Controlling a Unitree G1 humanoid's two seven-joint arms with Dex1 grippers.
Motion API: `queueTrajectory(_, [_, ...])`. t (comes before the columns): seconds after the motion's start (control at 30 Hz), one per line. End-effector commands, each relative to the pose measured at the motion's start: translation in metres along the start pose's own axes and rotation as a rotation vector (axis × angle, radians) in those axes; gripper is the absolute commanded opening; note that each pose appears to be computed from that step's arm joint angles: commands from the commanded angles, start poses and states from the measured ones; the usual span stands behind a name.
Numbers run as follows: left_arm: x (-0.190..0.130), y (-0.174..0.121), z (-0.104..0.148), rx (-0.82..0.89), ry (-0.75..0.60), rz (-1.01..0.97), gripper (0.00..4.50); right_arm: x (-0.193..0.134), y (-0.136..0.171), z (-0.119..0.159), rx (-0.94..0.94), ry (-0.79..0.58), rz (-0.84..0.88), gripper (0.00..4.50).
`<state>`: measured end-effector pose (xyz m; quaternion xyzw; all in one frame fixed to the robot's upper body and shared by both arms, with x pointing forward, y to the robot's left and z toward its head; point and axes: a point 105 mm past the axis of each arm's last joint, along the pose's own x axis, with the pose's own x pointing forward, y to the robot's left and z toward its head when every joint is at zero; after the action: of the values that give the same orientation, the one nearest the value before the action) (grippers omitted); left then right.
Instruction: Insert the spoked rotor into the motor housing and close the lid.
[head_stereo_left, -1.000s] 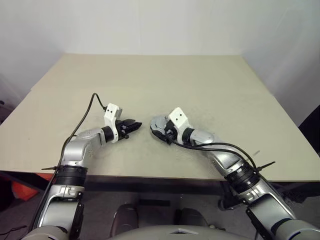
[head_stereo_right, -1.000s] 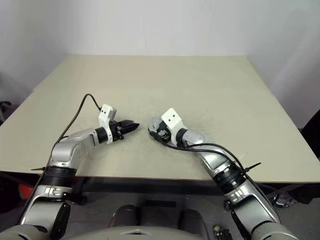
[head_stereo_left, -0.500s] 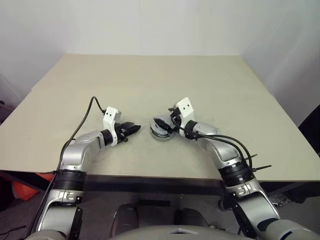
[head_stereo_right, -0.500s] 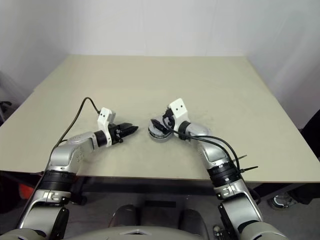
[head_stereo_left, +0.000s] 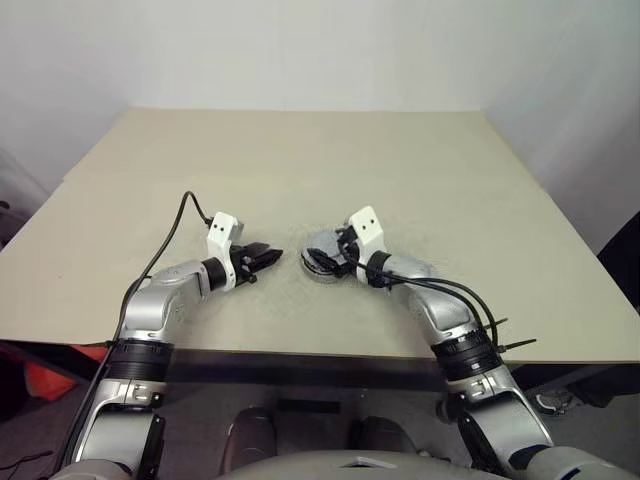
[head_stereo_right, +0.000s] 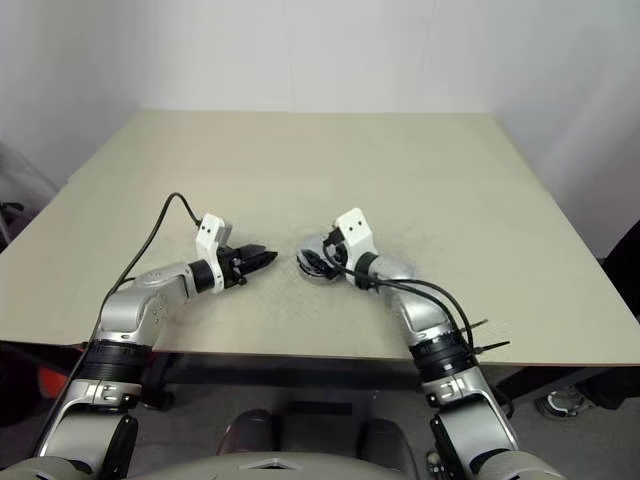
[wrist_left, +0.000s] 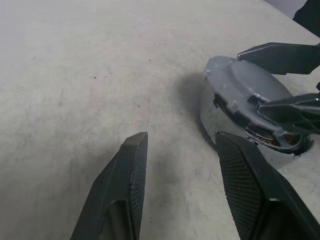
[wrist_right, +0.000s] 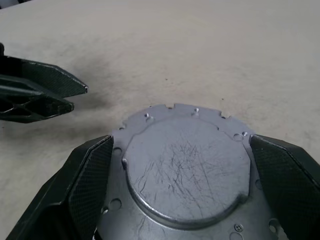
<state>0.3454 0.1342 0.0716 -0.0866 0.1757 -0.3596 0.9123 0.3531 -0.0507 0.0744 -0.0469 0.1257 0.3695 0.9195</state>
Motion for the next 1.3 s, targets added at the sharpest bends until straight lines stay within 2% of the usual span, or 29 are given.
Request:
queueTrajectory(0.03, [-0.003, -0.001, 0.014, 0.033, -0.039, 0.003, 2.27, 0.001, 0.001, -0.007, -0.026, 0.017, 0.001, 4.46])
queueTrajectory(0.07, [-0.003, -0.001, 0.014, 0.032, -0.039, 0.005, 2.27, 0.001, 0.000, -0.008, -0.027, 0.020, -0.001, 4.46])
queueTrajectory(0.17, [-0.004, 0.002, 0.012, 0.030, -0.038, 0.014, 2.27, -0.001, -0.003, -0.004, -0.029, 0.005, -0.006, 3.81])
queueTrajectory(0.23, [-0.004, 0.003, 0.012, 0.030, -0.038, 0.018, 2.27, -0.004, -0.005, 0.007, -0.024, -0.031, -0.003, 3.19])
queueTrajectory(0.27, [-0.004, 0.003, 0.013, 0.030, -0.038, 0.019, 2.27, -0.006, -0.006, 0.011, -0.025, -0.046, -0.003, 3.15])
queueTrajectory(0.5, [-0.001, -0.002, 0.012, 0.033, -0.038, 0.010, 2.27, -0.012, -0.005, 0.037, -0.006, -0.126, 0.019, 3.15])
queueTrajectory(0.8, [-0.002, -0.003, 0.010, 0.038, -0.030, 0.005, 2.27, -0.020, 0.014, 0.016, -0.087, -0.065, 0.116, 3.15])
queueTrajectory(0.93, [-0.002, -0.002, 0.011, 0.041, -0.030, 0.005, 2.27, -0.020, 0.012, 0.008, -0.100, -0.041, 0.109, 3.15])
queueTrajectory(1.3, [-0.002, -0.002, 0.008, 0.050, -0.016, 0.006, 2.27, -0.015, -0.004, 0.022, -0.079, -0.083, 0.037, 3.15])
